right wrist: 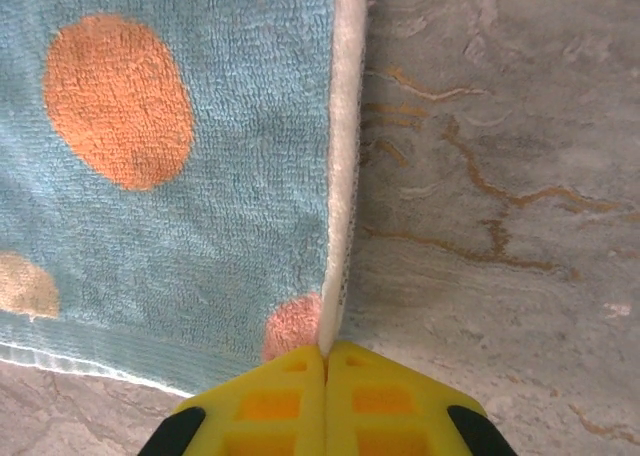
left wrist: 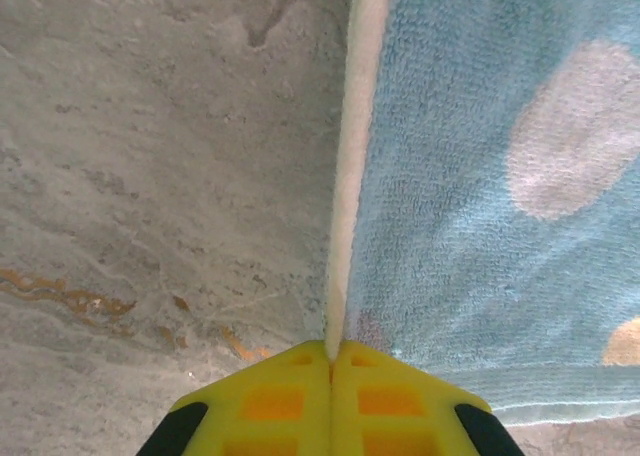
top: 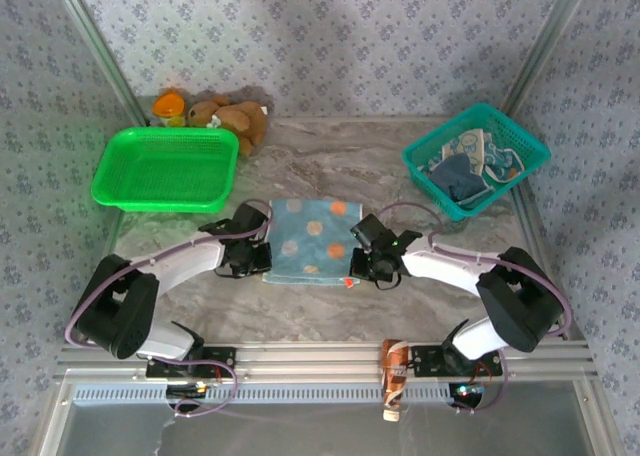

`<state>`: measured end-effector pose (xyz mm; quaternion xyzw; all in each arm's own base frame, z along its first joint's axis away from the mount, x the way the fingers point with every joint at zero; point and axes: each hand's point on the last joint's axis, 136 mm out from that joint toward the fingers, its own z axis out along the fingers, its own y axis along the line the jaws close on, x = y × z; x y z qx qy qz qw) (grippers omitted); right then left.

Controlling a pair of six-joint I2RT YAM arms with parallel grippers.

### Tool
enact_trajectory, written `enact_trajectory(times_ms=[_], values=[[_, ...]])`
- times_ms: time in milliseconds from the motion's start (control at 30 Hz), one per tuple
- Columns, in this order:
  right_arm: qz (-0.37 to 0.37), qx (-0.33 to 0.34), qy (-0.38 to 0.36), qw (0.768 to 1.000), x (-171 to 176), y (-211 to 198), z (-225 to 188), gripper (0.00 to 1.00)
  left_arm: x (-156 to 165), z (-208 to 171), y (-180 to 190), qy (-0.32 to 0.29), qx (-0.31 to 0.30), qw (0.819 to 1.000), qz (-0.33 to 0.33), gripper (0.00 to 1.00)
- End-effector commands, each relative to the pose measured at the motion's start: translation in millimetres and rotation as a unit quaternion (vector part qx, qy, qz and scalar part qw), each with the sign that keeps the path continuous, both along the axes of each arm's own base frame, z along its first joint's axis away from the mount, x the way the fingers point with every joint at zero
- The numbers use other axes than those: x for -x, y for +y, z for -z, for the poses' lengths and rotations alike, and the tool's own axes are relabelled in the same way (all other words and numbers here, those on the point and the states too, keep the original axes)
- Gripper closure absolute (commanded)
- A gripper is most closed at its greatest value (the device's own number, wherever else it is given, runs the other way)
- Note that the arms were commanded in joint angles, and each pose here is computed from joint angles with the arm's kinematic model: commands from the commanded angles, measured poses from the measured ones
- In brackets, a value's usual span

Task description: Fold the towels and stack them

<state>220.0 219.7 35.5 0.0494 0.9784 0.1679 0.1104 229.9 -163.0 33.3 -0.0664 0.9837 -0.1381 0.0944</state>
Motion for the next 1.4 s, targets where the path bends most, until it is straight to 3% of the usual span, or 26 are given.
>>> enact_trajectory(times_ms=[0, 67, 267, 333, 467, 800, 1133, 1200, 1300, 1367], values=[[-0.006, 0.016, -0.015, 1.000, -3, -4, -14, 0.95, 0, -16, 0, -0.007, -0.005, 1.000, 0.001, 1.00], [-0.009, 0.017, -0.019, 1.000, -4, -5, -18, 0.99, 1, -21, 0, -0.009, -0.005, 1.000, -0.001, 1.00], [-0.014, 0.021, -0.004, 1.000, 4, -8, -14, 0.96, 3, -22, 0, -0.008, -0.003, 1.000, -0.001, 1.00], [-0.016, 0.019, -0.002, 1.000, 4, -7, -9, 0.88, 4, -18, -2, -0.003, -0.002, 1.000, 0.000, 1.00], [-0.014, 0.016, -0.001, 1.000, 3, -4, -1, 0.75, 5, -8, -4, 0.006, -0.006, 1.000, 0.005, 0.84], [-0.015, 0.025, 0.009, 1.000, 6, -4, 10, 0.73, 10, 8, 1, 0.015, -0.019, 1.000, 0.008, 0.82], [-0.013, 0.021, 0.013, 1.000, 7, -3, 14, 0.78, 7, 12, -1, 0.017, -0.022, 1.000, 0.010, 0.84], [-0.013, 0.019, 0.010, 1.000, 6, -3, 13, 0.86, 7, 10, -1, 0.016, -0.021, 1.000, 0.012, 0.93], [-0.014, 0.019, 0.002, 1.000, 5, -2, 7, 0.99, 6, 4, 0, 0.009, -0.021, 1.000, 0.009, 0.95], [-0.013, 0.019, -0.007, 1.000, 3, -3, 1, 1.00, 5, -2, 1, 0.005, -0.023, 1.000, 0.008, 0.98]])
